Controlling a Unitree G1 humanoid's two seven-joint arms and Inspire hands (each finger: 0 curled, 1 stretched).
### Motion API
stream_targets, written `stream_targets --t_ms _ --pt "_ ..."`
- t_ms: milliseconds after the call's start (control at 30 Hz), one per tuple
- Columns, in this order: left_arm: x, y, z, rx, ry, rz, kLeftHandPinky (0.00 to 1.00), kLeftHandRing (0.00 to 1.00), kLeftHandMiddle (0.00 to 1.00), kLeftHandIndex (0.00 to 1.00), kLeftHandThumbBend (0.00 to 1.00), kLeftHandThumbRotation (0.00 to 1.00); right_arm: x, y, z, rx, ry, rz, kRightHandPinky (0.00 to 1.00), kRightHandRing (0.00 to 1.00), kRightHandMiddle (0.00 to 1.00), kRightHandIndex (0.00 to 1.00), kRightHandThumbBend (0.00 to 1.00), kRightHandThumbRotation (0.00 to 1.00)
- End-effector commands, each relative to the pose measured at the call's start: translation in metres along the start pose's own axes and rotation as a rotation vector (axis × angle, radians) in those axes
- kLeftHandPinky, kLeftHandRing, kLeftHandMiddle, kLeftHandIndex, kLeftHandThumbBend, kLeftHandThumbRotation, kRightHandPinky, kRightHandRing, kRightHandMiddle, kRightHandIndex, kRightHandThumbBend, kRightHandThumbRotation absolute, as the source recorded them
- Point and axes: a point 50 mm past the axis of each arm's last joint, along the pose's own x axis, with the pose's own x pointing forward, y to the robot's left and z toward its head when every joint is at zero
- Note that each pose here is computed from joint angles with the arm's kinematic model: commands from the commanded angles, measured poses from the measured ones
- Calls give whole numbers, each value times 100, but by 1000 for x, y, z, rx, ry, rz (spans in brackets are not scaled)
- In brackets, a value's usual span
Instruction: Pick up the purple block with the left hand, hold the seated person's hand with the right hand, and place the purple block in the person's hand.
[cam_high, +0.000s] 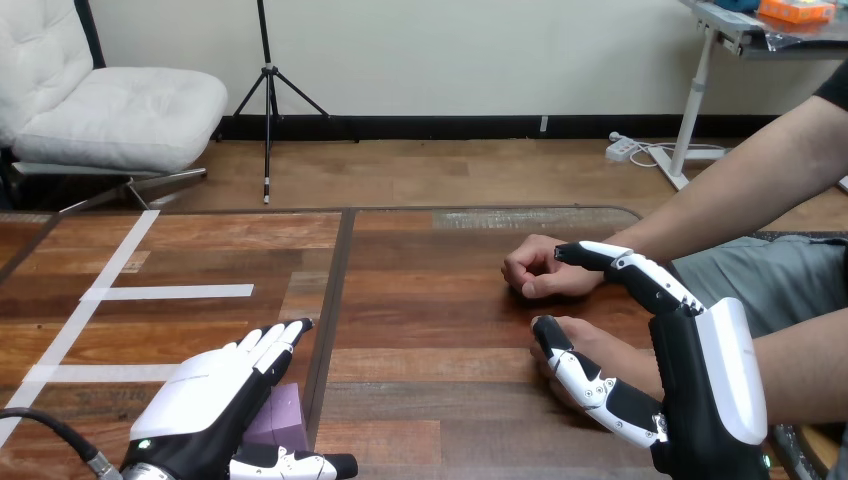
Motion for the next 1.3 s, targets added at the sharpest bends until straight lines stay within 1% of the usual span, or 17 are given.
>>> stream_targets --t_ms 0,133,233,333,433,467,567,733,767,900,1033,1133,1267 --pt "6 16 9 62 -39 38 100 100 100 100 100 65 16 -6 9 -7 -96 -22 74 73 72 70 53 37" --pt "5 16 9 59 -25 37 100 100 100 100 100 65 16 -6 9 -10 -95 -22 74 73 72 70 53 37" --pt "5 16 9 56 -14 42 98 98 99 99 100 64 16 -6 9 -14 -93 -21 75 73 71 70 53 37" --pt "5 16 10 48 -3 53 85 91 94 96 99 63 16 -6 9 -18 -96 -21 75 73 71 69 53 37" --pt "5 16 10 29 5 65 69 81 87 90 96 62 16 -6 9 -21 -99 -21 74 73 71 69 53 37" --pt "5 16 11 20 5 71 60 73 80 84 93 59 16 -6 9 -21 -98 -21 74 73 71 69 53 37" --pt "6 15 11 -6 3 98 52 66 73 76 90 56 16 -6 9 -20 -93 -20 74 73 71 69 53 37" --pt "9 12 10 -54 14 134 41 54 61 64 84 49 16 -6 9 -21 -89 -17 73 73 71 70 53 38" --pt "9 12 10 -65 16 137 38 49 57 60 81 45 16 -6 9 -20 -90 -17 72 73 71 70 53 38" --pt "10 11 9 -93 23 150 32 42 50 53 75 41 16 -6 9 -17 -88 -15 72 74 72 70 53 39" --pt "11 9 9 -107 23 192 25 34 43 46 66 33 16 -6 9 -20 -87 -16 72 74 72 70 53 39" --pt "12 8 9 -118 25 225 23 31 41 44 64 30 16 -6 9 -18 -87 -17 72 74 72 70 53 39" --pt "12 7 9 -118 33 241 21 29 39 43 62 28 15 -7 9 -16 -88 -17 72 74 72 70 53 38"
